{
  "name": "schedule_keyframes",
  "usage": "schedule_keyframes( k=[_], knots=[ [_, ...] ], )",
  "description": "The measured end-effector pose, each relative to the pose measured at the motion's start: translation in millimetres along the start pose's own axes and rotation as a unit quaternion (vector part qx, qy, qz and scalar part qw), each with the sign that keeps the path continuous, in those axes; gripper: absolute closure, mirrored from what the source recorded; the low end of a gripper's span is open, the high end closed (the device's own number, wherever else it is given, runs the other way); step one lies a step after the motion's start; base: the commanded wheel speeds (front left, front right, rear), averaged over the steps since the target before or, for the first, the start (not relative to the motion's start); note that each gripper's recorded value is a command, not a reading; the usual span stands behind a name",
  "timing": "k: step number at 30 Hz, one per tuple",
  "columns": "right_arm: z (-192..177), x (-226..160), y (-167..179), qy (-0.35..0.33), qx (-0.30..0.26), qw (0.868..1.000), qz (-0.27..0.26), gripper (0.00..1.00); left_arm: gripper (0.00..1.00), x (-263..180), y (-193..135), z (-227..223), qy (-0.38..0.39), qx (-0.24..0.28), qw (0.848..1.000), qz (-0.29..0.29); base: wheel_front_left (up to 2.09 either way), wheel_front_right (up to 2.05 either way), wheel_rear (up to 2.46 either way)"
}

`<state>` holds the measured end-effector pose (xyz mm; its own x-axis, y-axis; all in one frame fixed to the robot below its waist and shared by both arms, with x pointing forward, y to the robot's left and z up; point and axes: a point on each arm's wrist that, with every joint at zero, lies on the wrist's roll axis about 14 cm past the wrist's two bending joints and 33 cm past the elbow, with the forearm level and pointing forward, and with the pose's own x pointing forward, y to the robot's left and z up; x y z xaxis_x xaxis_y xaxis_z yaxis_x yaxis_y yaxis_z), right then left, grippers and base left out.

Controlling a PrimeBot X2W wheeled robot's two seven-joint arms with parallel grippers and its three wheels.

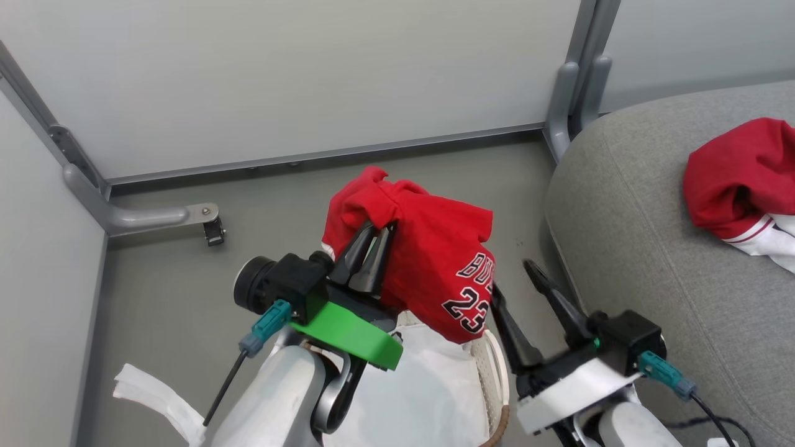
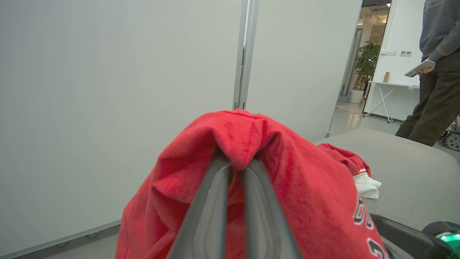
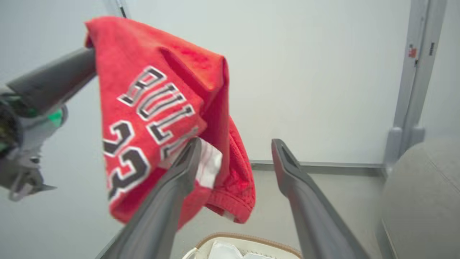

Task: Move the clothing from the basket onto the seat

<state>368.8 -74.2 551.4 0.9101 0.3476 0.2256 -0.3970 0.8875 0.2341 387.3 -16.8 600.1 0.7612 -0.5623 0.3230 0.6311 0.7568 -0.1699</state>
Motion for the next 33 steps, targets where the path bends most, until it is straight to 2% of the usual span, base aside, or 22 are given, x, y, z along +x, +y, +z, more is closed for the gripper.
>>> schedule_keyframes(
  k=[3, 7, 16, 32, 33],
  knots=[
    [22.3, 8.9, 21.4, -0.034, 0.001, 0.999, 0.041, 0.0, 1.0, 0.1, 0.1, -2.1, 0.003, -0.001, 1.0, 0.0, 0.0, 0.0, 0.0],
    [29.4, 16.5, 37.6, -0.045, 0.002, 0.996, 0.071, 0.0, 1.0, -0.3, -0.4, -5.1, 0.006, -0.003, 1.0, -0.001, 0.0, 0.0, 0.0],
    [5.7, 37.8, 66.6, -0.011, 0.003, 0.992, 0.127, 0.0, 1.0, 2.8, 0.5, -8.2, 0.009, -0.009, 1.0, -0.002, 0.0, 0.0, 0.0],
    [-27.9, 60.8, 68.6, 0.036, -0.037, 0.988, 0.144, 0.0, 1.0, 1.6, -12.4, -18.8, 0.023, -0.028, 0.999, -0.021, 0.0, 0.0, 0.0],
    [-28.5, 62.7, 68.6, 0.036, -0.038, 0.988, 0.145, 0.22, 1.0, 1.8, -13.2, -18.7, 0.023, -0.031, 0.999, -0.022, 0.0, 0.0, 0.0]
  ],
)
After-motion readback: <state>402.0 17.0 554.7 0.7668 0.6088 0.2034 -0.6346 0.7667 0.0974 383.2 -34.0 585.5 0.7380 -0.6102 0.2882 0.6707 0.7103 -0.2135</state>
